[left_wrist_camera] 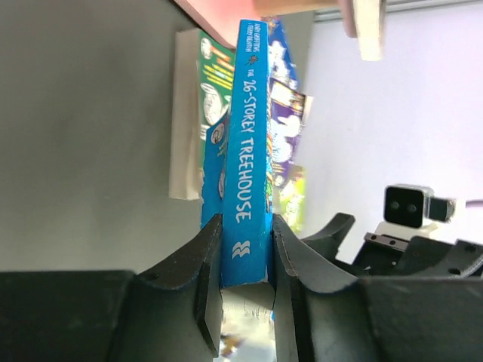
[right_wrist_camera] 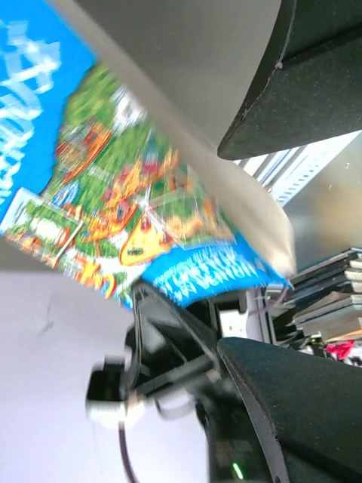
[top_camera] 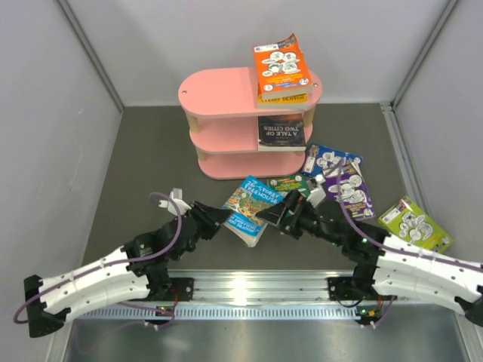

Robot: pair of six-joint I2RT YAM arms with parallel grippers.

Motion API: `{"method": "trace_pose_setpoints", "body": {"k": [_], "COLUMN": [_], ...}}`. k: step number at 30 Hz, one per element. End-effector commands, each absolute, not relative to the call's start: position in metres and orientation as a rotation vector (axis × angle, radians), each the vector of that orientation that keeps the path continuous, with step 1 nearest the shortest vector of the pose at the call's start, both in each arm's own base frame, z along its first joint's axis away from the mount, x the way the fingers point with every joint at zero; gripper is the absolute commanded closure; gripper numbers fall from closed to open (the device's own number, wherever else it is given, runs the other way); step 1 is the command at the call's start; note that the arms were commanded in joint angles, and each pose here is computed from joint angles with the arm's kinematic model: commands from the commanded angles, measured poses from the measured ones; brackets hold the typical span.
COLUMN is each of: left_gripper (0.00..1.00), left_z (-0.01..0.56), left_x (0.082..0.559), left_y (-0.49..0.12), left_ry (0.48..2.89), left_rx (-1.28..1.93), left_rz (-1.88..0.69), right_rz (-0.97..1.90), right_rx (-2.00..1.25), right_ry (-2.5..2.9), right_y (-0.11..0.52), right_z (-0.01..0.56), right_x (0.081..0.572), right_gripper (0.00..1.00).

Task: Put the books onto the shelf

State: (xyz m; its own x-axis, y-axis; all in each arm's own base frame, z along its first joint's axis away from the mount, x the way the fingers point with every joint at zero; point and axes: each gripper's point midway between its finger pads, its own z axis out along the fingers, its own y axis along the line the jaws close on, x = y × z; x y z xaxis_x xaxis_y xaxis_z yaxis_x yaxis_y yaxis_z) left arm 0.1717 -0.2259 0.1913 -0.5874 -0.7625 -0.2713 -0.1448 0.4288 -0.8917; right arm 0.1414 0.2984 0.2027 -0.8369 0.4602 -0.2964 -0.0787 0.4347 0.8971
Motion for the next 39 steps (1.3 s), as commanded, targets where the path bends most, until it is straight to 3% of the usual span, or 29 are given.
{"method": "trace_pose_setpoints", "body": {"k": [1,6,14,24,39], "left_gripper": [1.0,1.0,1.0,1.0,1.0], "left_z": [0.212,0.217,0.256,0.294,0.336], "left_x": [0.168,0.161,0.153,0.14,0.146], "left_y": [-0.229,-0.233,-0.247,-0.243,-0.231], "left_ry": [1.918,1.858,1.789,1.781,1.589], "left_rx": [-0.852,-0.958,-0.939,-0.873,-0.921], "left_rz": [-1.34,-1.538,-1.751,-1.819,-1.939], "right_rz": [1.379,1.352,1.355,1.234,1.303], "right_rx": [0.262,0.357,0.414,0.465,0.434], "right_ry": [2.042,1.977,1.988,1.973,2.008], "right_y": [0.271,0.233,0.231,0.222,0.259], "right_z": [0.245,0.241,0.219,0.199,0.192], "right_x": [0.138,0.135,0.136,0.153,0.161], "right_gripper": [0.0,0.0,0.0,0.0,0.0]}}
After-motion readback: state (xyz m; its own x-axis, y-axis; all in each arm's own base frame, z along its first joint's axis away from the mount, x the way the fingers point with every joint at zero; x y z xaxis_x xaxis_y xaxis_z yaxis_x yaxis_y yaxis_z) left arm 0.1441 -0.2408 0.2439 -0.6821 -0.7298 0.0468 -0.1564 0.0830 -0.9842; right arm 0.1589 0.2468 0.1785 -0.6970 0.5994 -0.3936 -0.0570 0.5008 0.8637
